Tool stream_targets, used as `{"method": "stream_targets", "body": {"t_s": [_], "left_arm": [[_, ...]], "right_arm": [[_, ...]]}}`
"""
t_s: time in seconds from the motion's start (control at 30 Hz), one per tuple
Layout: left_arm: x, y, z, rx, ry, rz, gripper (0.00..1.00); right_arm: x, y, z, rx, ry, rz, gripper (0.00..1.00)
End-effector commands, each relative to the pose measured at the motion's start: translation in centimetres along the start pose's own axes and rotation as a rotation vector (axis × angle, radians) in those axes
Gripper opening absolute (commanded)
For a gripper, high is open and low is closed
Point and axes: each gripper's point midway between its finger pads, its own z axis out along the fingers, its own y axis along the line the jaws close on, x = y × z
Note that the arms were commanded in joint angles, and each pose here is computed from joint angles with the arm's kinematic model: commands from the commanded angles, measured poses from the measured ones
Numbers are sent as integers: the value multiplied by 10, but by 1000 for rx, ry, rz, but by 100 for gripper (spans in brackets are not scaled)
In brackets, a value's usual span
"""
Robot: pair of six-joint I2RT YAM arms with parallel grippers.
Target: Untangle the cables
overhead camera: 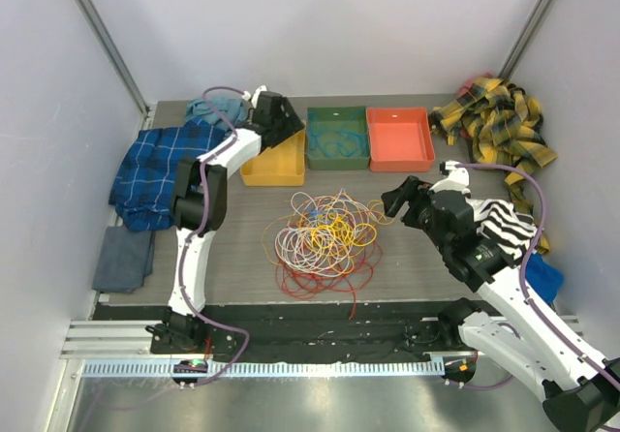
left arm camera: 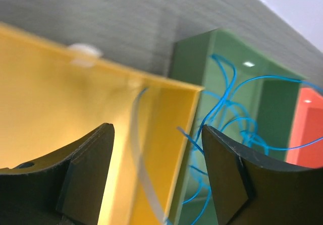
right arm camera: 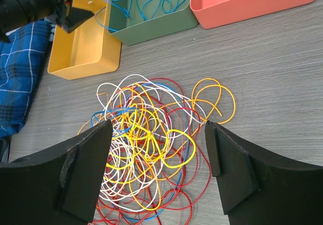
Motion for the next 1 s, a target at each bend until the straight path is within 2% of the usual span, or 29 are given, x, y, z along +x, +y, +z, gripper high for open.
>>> {"method": "stream_targets", "body": {"t_s": [0.0,0.17,0.6,0.9,0.97], "left_arm": [[-62,-20,-47,63,-153,-9,74],[-51,-20,-62,87,-104,-36,73],[0,-20,-39,163,14,-132,67],[22,-15,-27,158,54,-134,55],[25,-15,-25,162,63,-136,49]], "right_arm": [[-6,5,0,-22,-23,17,82],[-5,7,1,-33,-22,30,82],[-1,7,3,-30,-11,38,82],[2,6,7,-26,1,28,82],[2,6,8,-21,1,27,82]]}}
